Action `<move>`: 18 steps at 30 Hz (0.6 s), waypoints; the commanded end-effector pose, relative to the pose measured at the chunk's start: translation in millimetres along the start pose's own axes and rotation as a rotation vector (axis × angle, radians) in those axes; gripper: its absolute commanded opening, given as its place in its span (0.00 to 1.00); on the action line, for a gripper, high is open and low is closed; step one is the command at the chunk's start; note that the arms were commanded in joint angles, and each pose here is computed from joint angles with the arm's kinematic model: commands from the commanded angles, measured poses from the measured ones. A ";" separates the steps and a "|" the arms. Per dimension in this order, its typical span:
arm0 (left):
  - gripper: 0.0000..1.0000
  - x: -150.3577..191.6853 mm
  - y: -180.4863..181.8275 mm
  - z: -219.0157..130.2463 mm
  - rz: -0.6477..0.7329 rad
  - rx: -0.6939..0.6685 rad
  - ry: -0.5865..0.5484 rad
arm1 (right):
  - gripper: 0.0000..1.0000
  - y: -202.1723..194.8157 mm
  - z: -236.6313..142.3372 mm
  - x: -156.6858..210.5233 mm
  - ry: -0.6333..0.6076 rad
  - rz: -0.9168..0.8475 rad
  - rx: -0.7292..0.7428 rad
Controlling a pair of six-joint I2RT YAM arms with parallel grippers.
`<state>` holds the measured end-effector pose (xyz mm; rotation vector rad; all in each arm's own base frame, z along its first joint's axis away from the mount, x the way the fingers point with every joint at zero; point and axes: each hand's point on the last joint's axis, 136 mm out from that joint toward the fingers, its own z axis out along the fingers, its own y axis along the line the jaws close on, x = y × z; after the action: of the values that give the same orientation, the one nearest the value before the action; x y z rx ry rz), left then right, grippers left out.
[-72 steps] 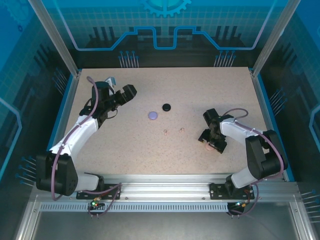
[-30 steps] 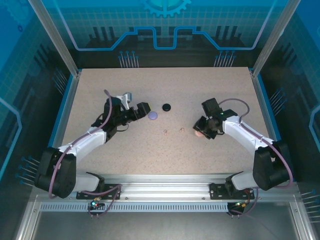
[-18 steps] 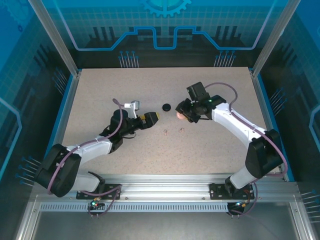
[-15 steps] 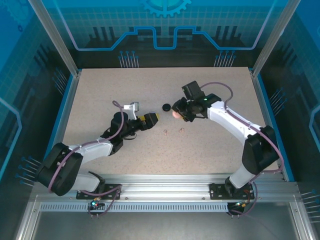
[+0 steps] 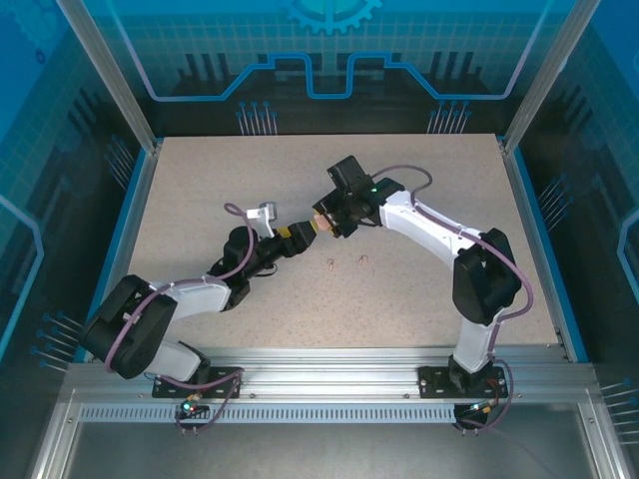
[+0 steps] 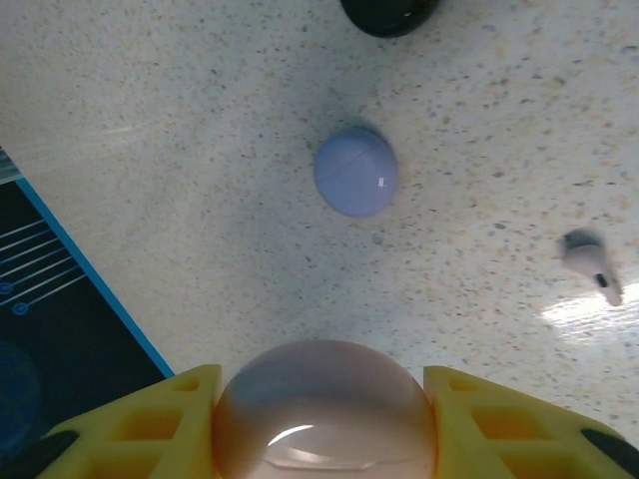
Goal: Insert the wireless bluetooth earbuds into the charging case
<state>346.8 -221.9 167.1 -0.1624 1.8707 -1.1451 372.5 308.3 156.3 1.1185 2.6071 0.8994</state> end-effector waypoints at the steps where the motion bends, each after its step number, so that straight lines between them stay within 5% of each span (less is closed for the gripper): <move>1: 0.86 -2.1 -4.0 0.7 0.003 0.025 -0.026 | 0.30 14.6 0.0 7.2 -0.002 0.020 -0.022; 7: 0.70 -1.2 -1.1 5.1 -0.007 0.023 -0.027 | 0.30 20.4 -0.6 13.4 0.010 0.006 -0.032; 18: 0.61 -8.4 -4.0 12.7 0.008 0.022 -0.039 | 0.30 21.1 -0.9 21.6 0.033 -0.009 -0.041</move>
<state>350.6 -224.0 155.0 -0.1818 1.8899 -1.1472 371.8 324.2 167.7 1.0985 2.6020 0.9470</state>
